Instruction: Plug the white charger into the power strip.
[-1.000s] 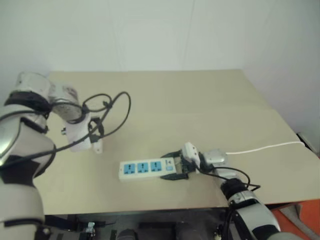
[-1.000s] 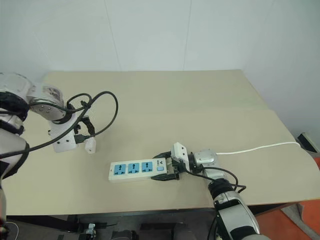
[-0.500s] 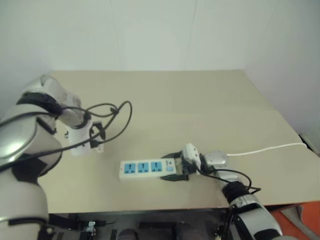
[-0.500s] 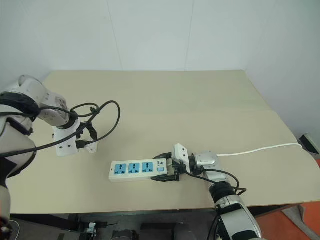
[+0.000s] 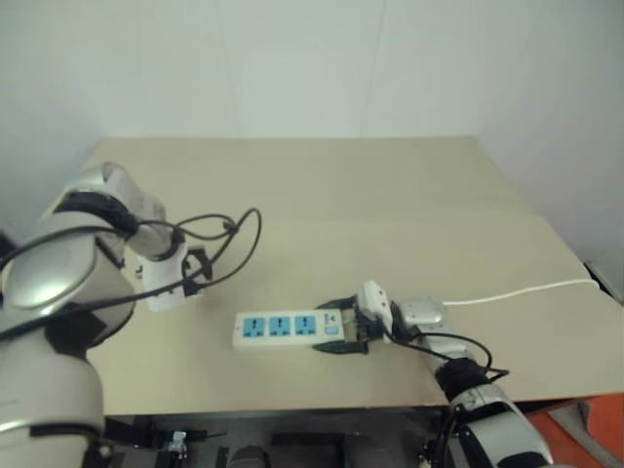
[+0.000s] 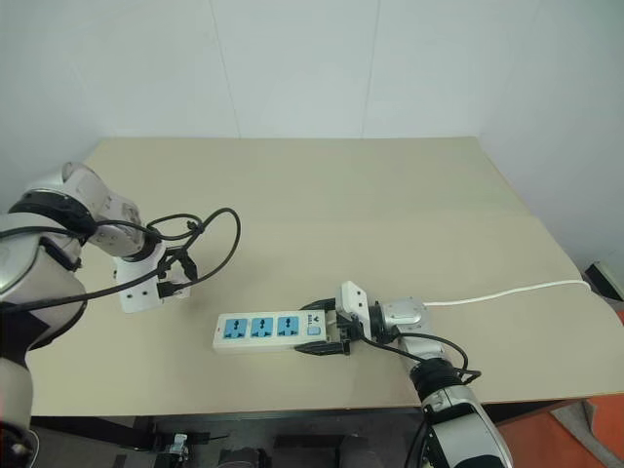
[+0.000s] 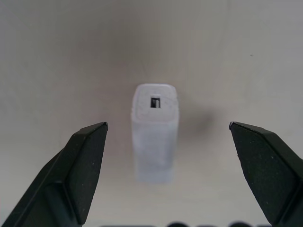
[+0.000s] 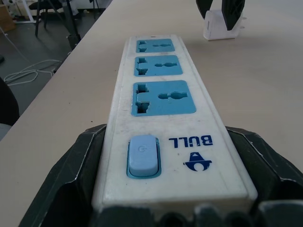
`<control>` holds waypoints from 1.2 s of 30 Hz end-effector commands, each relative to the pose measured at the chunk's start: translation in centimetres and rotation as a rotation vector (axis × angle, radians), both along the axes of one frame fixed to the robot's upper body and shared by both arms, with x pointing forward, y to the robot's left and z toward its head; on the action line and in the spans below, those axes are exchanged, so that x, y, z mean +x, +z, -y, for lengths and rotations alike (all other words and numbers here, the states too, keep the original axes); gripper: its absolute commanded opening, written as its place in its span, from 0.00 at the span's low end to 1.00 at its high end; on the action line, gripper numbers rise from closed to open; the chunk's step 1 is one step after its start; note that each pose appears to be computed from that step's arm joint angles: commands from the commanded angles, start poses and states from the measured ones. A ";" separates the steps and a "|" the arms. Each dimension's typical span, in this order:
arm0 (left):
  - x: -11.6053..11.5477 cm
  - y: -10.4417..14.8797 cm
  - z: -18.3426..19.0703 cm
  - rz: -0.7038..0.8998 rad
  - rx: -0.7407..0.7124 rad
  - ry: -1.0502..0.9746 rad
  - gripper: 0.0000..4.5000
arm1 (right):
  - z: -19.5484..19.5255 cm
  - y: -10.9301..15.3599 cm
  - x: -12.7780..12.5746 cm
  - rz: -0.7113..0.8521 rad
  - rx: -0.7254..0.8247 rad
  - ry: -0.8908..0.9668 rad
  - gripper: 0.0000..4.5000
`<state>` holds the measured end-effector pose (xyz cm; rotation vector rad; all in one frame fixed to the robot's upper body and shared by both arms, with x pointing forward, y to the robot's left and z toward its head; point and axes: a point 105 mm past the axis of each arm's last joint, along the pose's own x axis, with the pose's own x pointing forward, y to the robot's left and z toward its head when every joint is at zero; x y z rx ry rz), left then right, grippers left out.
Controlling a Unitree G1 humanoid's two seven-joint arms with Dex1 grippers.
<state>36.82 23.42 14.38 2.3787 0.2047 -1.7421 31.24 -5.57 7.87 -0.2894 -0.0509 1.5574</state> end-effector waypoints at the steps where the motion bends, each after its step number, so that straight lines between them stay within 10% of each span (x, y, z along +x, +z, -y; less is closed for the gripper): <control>1: -0.1 -0.2 0.2 -0.005 -0.018 0.001 1.00 | -0.3 0.1 -0.3 0.009 -0.001 0.010 0.76; 11: -0.4 -0.5 0.1 -0.029 -0.012 0.015 1.00 | -0.1 0.0 -0.4 0.009 -0.003 -0.002 0.76; 23: -0.6 -0.5 0.1 -0.044 -0.016 0.023 0.23 | -0.3 0.1 -0.3 0.012 0.001 -0.010 0.76; 36: 0.3 1.8 1.3 0.045 -0.157 0.045 0.22 | -0.4 -0.2 -0.4 0.011 0.003 -0.013 0.76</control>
